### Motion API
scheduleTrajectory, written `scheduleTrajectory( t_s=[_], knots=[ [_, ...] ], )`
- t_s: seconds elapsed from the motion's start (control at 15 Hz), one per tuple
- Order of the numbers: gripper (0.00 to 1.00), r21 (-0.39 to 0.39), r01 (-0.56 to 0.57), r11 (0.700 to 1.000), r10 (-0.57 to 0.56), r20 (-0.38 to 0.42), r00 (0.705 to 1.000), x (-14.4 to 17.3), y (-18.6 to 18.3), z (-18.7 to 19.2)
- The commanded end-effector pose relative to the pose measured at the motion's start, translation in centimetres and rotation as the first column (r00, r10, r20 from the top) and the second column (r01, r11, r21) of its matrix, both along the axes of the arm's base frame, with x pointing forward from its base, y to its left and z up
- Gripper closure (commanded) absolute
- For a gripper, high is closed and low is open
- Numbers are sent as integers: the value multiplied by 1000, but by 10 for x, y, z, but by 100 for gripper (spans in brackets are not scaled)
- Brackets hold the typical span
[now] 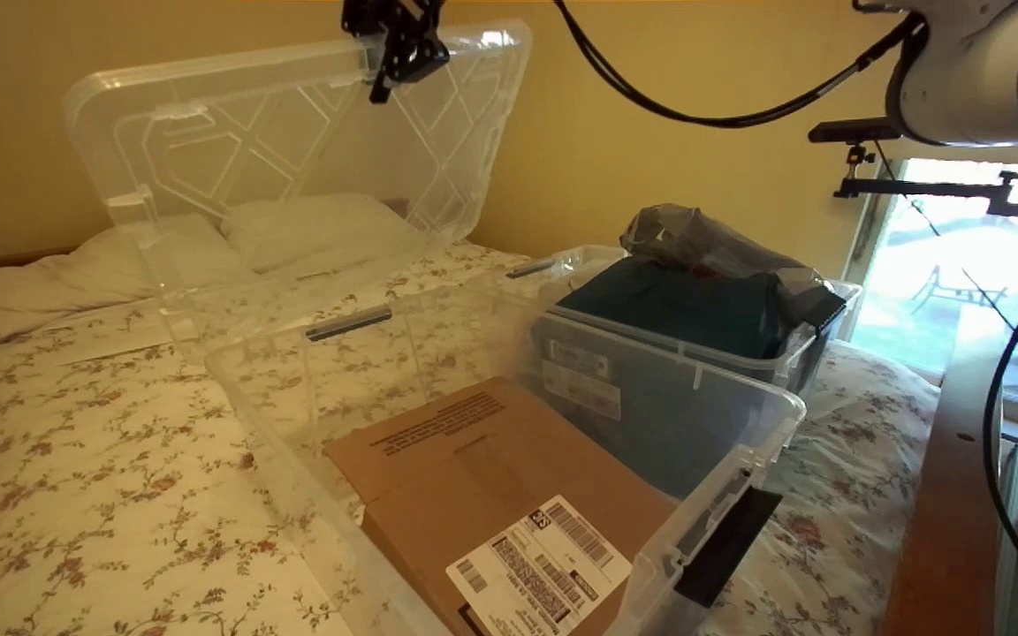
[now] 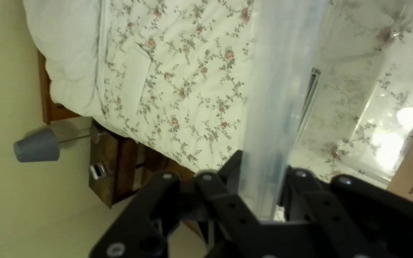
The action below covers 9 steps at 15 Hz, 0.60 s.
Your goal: Move the lid to lean on the north side of the totes and pick up the grey plastic bag
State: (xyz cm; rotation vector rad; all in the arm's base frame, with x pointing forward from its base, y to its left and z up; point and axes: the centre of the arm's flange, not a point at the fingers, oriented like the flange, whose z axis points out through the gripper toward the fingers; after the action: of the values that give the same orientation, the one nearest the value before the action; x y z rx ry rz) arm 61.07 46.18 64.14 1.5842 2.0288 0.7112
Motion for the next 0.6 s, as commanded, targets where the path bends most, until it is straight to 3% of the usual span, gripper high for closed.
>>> scheduleTrajectory(
  t_s=[0.0,0.13,0.2,0.53],
  knots=[
    [79,9,-10,1000,11,-24,1000,10,-6,-10],
    [79,15,-13,1000,14,-41,999,19,-11,-20],
    [95,17,-16,1000,16,-40,999,19,-10,-20],
    [95,-28,55,998,-59,-145,988,40,-32,-46]
  ],
)
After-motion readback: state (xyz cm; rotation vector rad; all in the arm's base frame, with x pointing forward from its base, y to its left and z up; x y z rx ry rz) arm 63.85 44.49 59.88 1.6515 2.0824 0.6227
